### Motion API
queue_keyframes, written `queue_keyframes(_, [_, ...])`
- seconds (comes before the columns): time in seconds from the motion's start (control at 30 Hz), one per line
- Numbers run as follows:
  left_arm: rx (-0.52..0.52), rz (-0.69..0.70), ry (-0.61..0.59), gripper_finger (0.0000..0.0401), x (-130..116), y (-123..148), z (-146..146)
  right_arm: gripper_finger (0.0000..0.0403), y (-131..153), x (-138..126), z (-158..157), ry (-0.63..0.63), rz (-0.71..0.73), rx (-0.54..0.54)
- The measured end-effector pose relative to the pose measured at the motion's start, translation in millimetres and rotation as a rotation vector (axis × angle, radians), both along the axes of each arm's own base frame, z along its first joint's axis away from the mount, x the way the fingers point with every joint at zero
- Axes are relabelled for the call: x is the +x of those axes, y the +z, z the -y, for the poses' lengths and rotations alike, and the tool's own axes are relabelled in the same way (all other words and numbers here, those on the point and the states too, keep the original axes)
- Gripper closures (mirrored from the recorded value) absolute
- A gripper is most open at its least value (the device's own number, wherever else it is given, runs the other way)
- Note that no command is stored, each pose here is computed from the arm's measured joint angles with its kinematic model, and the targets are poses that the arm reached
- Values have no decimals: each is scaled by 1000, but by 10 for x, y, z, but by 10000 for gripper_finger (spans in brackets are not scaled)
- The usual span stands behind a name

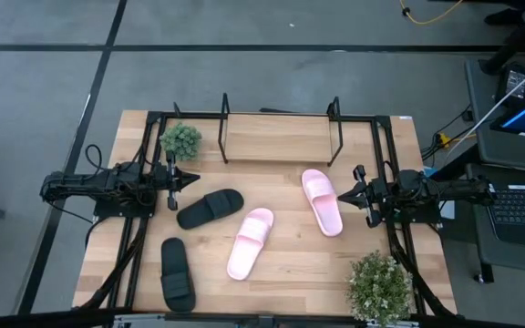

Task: Pick and place slides into the shelf
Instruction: Put the right pink slides on the shelf

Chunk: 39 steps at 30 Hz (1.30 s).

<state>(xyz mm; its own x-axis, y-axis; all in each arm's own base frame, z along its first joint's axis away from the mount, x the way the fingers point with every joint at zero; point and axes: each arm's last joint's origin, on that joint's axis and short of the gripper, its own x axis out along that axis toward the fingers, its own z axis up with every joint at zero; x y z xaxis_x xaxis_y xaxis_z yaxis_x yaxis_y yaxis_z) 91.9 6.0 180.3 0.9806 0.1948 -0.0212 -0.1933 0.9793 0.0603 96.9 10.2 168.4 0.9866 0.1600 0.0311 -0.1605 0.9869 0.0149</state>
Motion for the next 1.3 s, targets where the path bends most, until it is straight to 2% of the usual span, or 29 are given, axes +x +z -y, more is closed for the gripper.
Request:
queue_keyframes(0.27, [0,1,0,401,0,1,0,382,1,0,1,-5,1,0])
queue_keyframes(0.47, [5,0,0,401,0,1,0,382,-1,2,19,-68,-2,-3])
queue_keyframes(0.67, [-2,13,-5,401,0,12,1,382,-4,3,25,-89,3,-59])
queue_keyframes(0.8, [-1,46,-137,401,5,45,39,382,-3,3,24,-85,-4,0])
queue_keyframes(0.9, [7,56,-250,401,5,56,72,382,-4,2,15,-52,-6,3])
queue_keyframes(0.97, [8,56,-282,401,4,56,81,382,-5,1,7,-25,-5,4])
queue_keyframes(1.17, [4,51,-256,401,5,50,74,387,0,0,-2,8,-1,3])
queue_keyframes(1.3, [-20,2,-228,401,16,3,66,397,18,-7,-32,111,30,-52])
